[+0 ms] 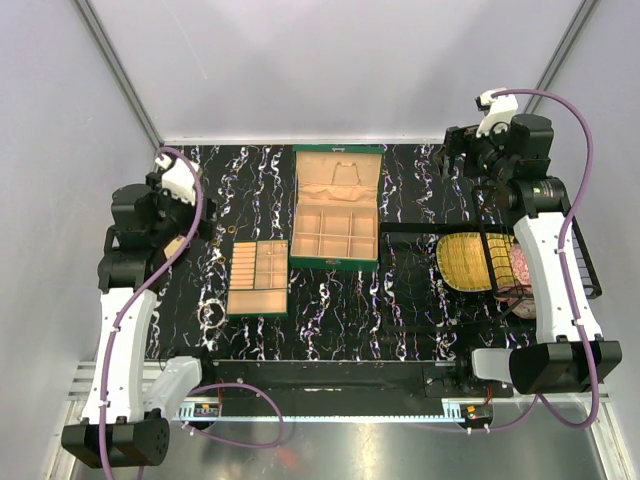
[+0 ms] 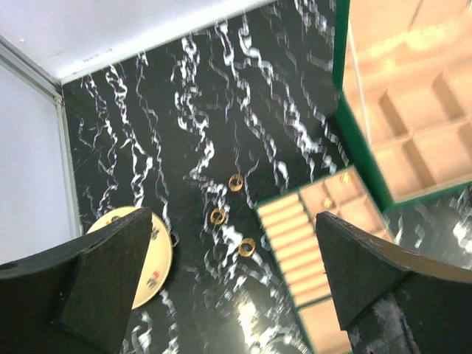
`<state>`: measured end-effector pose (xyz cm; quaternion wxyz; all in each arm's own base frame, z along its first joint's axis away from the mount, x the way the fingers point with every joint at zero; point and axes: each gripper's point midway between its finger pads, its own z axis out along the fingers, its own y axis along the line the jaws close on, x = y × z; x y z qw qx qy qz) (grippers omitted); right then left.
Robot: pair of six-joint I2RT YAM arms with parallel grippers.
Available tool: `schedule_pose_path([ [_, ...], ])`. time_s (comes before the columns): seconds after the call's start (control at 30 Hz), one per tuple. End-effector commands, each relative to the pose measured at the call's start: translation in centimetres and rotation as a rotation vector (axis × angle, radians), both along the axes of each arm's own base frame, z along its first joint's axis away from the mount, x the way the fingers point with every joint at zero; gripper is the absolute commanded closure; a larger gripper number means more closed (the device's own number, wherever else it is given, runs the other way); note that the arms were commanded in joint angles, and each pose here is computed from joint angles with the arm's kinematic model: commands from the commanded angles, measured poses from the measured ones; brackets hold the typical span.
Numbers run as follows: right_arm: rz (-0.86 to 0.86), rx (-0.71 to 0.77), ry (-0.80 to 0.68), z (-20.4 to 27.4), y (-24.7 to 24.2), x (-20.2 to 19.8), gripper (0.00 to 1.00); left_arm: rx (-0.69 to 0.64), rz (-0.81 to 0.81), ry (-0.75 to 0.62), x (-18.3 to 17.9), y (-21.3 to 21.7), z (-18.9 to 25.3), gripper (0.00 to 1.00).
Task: Organize the mixed jewelry
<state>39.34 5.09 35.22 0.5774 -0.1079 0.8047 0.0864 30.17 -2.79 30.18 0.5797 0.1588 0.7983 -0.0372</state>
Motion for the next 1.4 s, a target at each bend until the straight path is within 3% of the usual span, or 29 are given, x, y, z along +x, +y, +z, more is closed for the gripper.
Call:
schedule_pose_path([
  [0.0, 0.05, 0.018, -0.006, 0.2, 1.0, -0.1, 0.0, 0.209, -0.152, 0.056, -2.0, 0.0, -1.9, 0.01],
  [0.23, 0.13, 0.032, 0.003, -0.6, 2.3, -0.3, 0.0, 0.431, -0.359, 0.376, -5.8, 1.2, -10.9, 0.01],
  [0.6, 0.174, 0.072, 0.021, -1.1, 3.3, -0.4, 0.0, 0.575, -0.548, 0.595, -8.1, 2.6, -18.6, 0.04],
  [0.93, 0.177, 0.073, 0.024, -1.2, 3.3, -0.4, 0.0, 0.688, -0.576, 0.635, -7.9, 4.3, -23.9, 0.07],
  [1.37, 0.179, 0.075, 0.041, -1.9, 3.4, -0.1, 0.0, 0.66, -0.593, 0.664, -7.5, 4.0, -27.0, 0.14],
])
